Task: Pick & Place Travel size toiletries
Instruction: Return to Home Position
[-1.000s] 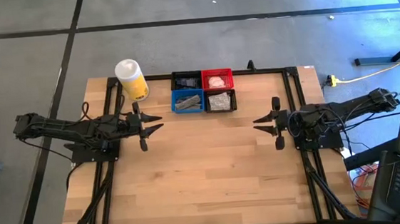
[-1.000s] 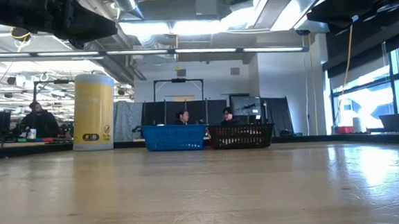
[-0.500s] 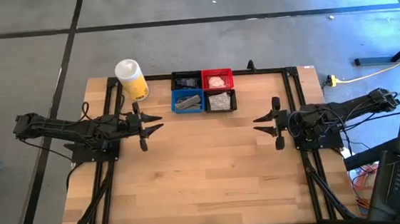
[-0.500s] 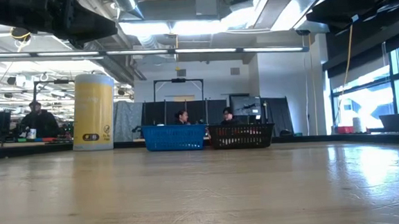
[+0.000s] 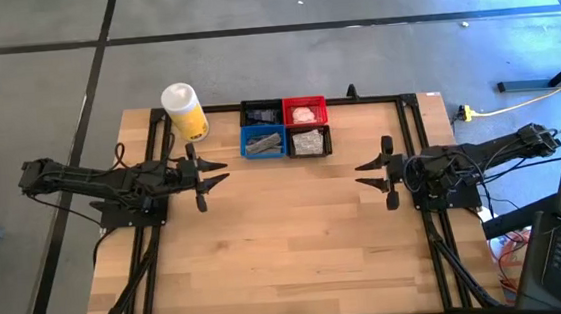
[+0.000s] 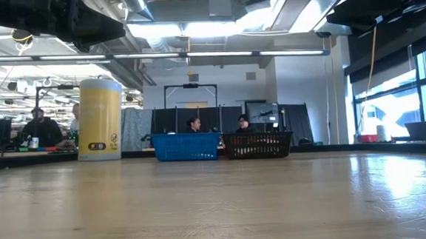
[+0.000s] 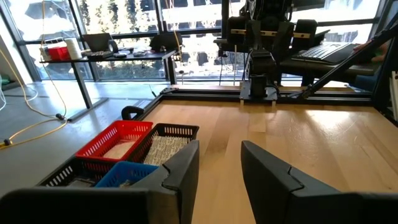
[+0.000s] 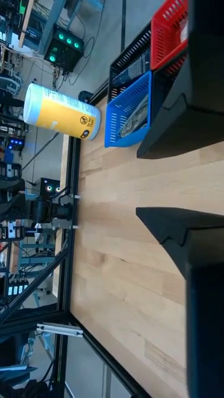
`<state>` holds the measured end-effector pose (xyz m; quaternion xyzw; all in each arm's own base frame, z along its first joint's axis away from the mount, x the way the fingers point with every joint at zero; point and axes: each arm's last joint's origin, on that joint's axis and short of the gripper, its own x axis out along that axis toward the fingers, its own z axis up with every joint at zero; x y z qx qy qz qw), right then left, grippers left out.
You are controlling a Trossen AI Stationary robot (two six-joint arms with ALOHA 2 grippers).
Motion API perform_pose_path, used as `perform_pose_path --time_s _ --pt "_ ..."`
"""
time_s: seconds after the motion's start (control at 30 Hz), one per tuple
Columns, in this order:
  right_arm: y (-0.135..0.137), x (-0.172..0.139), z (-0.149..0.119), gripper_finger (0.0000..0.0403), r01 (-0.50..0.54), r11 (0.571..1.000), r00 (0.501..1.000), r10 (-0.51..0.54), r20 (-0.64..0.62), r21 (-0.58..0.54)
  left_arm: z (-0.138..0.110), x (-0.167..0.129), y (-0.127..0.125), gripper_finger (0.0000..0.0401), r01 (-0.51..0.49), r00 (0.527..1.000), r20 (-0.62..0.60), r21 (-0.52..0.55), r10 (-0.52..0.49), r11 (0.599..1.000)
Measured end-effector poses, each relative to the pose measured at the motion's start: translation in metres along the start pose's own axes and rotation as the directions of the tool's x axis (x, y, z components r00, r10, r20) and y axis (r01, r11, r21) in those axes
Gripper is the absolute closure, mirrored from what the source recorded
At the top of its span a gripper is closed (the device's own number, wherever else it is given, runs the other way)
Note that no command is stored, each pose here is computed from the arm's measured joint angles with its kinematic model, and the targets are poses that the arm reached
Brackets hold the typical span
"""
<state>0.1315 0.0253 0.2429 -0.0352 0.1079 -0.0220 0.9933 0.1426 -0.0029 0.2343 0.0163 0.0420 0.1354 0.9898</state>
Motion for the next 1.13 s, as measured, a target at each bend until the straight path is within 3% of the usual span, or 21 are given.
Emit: perform_pose_path --time_s 1.13 --pt "0.0 0.0 0.0 0.0312 0.0 1.0 1.0 0.0 0.0 0.0 0.0 0.0 -0.0001 0.0287 0.0 1.0 0.0 0.0 0.0 1.0"
